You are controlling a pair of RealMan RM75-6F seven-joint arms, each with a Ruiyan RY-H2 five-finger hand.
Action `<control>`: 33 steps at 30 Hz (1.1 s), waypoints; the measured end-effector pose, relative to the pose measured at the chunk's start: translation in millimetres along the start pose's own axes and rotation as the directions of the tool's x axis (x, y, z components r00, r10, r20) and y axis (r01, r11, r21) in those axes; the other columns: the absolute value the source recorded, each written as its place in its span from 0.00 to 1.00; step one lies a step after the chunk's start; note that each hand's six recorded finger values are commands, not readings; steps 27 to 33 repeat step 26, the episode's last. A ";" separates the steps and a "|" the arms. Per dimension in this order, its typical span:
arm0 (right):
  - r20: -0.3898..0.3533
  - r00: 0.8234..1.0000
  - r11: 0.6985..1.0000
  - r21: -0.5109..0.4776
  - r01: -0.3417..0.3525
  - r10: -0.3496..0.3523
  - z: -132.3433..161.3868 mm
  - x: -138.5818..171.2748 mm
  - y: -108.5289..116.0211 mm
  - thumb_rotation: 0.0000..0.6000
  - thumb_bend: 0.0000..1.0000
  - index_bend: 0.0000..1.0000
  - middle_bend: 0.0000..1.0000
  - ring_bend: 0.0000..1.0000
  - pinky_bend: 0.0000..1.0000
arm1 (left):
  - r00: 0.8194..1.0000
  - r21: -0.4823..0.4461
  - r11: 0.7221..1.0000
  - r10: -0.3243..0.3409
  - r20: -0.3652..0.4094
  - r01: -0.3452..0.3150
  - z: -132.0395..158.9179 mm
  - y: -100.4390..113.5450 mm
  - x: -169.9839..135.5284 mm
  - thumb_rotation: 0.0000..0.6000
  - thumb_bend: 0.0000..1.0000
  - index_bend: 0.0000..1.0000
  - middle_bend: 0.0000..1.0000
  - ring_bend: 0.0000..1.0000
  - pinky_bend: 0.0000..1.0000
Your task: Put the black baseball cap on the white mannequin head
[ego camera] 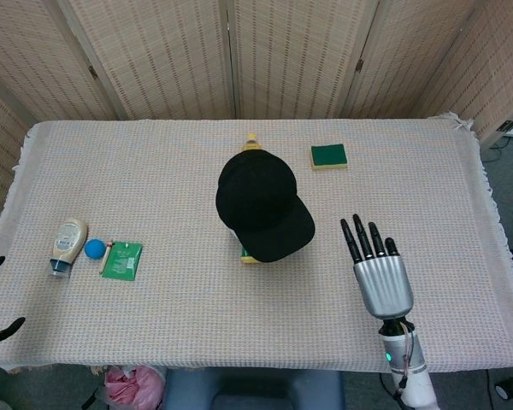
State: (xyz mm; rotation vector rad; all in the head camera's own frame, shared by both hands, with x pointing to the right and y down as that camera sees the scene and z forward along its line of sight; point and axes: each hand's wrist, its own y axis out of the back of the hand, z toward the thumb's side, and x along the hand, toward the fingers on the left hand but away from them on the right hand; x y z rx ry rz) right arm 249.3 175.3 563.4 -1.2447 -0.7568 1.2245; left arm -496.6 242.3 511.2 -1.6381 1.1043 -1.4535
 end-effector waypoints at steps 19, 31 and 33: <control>0.114 0.945 0.864 -0.450 -0.227 0.308 -149.2 69.7 -72.6 1.00 0.17 0.00 0.00 0.06 0.34 | 0.999 0.086 0.996 -0.025 -0.028 0.028 7.5 -20.8 6.3 1.00 0.18 0.00 0.00 0.00 0.17; 0.068 0.947 0.871 -0.416 -0.260 0.315 -146.7 79.6 -69.0 1.00 0.16 0.00 0.00 0.03 0.31 | 0.999 0.103 0.994 -0.038 -0.027 0.041 10.8 -27.0 8.2 1.00 0.18 0.00 0.00 0.00 0.17; 0.068 0.947 0.871 -0.416 -0.260 0.315 -146.7 79.6 -69.0 1.00 0.16 0.00 0.00 0.03 0.31 | 0.999 0.103 0.994 -0.038 -0.027 0.041 10.8 -27.0 8.2 1.00 0.18 0.00 0.00 0.00 0.17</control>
